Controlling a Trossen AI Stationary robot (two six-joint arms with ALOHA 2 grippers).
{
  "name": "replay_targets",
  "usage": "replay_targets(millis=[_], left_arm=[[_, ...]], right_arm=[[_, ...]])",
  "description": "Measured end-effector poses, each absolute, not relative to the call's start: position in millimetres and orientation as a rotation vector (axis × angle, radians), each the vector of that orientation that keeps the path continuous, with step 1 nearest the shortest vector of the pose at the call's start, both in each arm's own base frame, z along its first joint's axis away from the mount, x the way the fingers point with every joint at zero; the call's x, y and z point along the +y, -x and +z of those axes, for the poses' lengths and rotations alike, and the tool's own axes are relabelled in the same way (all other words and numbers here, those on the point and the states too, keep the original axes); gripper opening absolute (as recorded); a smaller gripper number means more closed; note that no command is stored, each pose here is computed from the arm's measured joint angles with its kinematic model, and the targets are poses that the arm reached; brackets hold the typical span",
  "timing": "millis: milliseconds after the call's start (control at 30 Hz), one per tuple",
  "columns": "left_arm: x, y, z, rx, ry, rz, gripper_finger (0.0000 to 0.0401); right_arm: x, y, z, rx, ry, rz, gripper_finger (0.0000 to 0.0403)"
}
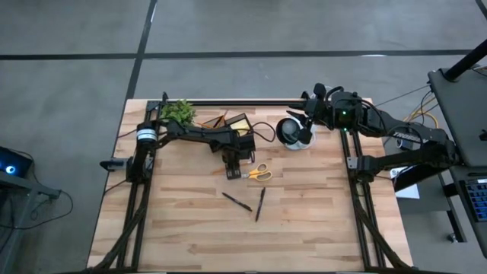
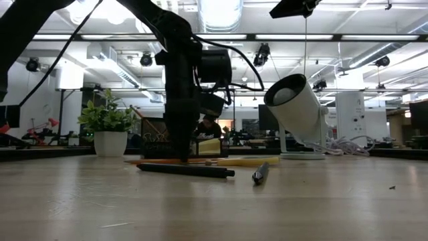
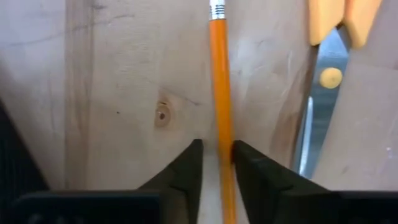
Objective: Pick and place office supplies into organizer
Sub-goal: Put the yellow pencil into the black desk organizer
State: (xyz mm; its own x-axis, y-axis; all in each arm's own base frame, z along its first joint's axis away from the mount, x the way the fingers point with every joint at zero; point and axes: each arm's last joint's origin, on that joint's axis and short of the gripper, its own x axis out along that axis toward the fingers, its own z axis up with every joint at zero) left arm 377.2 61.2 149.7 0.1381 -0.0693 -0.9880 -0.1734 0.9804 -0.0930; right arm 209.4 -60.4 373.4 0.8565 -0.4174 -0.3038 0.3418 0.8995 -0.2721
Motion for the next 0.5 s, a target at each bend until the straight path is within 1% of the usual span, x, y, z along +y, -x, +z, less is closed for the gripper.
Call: replay_targets(millis=[133, 200, 500], left_arm=[[62.1, -377.1, 149.3, 1.435, 0.195, 0.075, 0.0025], [62.4, -376.9, 149.3, 1.435, 0.193, 0.067, 0.001], [63.7, -375.9, 149.9, 1.438, 0.199, 0.051, 0.0004]], right_arm=[[-60.5, -209.3, 373.4, 0.366, 0.213, -0.409, 0.0066], [-61.0, -209.1, 373.4, 0.369, 0.216, -0.425, 0.0066], [-61.1, -209.1, 373.5, 0.368, 0.216, -0.427, 0.0066]])
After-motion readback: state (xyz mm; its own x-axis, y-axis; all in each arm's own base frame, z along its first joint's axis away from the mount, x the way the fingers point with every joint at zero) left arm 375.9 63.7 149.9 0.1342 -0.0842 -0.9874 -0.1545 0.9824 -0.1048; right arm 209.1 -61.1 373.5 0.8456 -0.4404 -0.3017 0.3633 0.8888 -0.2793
